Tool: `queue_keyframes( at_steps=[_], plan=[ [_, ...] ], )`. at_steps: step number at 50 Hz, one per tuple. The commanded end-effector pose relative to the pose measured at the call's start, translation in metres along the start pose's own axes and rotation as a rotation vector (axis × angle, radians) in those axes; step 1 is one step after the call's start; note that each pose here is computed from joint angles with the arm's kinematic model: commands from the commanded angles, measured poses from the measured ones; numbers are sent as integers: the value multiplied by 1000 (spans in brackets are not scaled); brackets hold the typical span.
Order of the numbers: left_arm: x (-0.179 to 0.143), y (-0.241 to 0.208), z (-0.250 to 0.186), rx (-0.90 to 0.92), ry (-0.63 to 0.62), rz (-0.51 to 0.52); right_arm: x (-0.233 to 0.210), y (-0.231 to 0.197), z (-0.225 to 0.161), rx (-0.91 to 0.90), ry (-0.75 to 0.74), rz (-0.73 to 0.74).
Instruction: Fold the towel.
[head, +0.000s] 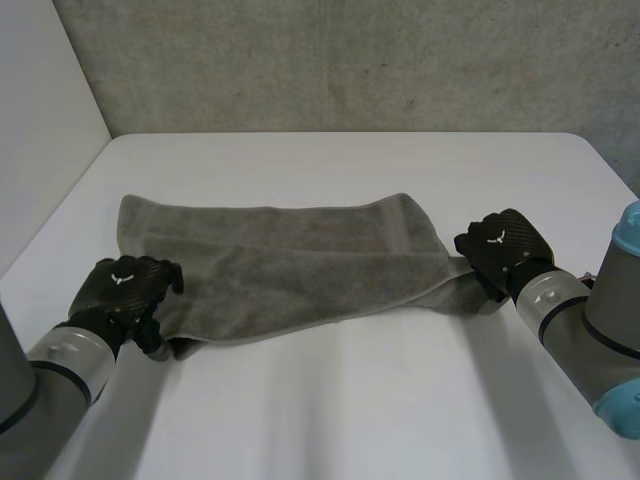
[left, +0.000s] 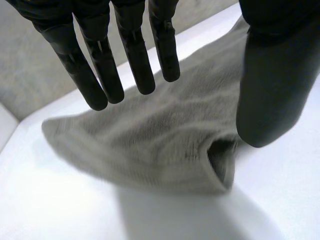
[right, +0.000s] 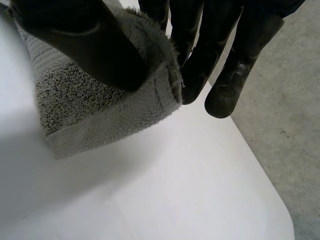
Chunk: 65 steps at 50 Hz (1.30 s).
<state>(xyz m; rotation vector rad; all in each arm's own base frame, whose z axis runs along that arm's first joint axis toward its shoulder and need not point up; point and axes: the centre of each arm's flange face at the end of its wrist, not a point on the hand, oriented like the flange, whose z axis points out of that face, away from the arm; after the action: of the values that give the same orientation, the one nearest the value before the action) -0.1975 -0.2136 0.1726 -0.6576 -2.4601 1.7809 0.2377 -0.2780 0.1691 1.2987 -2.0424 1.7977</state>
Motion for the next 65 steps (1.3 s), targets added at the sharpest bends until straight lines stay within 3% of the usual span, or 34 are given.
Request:
queue_keyframes(
  at_steps=[1,13,31,37,43,52,65],
  plan=[
    [0,18,20,-29,-58,-12,-4,4,-1,-13,-13,1],
    [3,28,46,-64,-60,-7,-5,4,-1,-13,-16,2],
    [1,16,68,14,-77,-12,-6,6,-1,-13,-20,-5],
    [-8,4,78,77,-136,0,-1,8,3,-18,0,0],
    [-25,-15,81,119,-232,72,9,-1,2,15,34,-7],
    [-18,-12,75,91,-215,237,6,-3,-1,15,27,-4],
    [5,2,59,64,-117,224,2,-3,-2,13,13,-5]
  ],
)
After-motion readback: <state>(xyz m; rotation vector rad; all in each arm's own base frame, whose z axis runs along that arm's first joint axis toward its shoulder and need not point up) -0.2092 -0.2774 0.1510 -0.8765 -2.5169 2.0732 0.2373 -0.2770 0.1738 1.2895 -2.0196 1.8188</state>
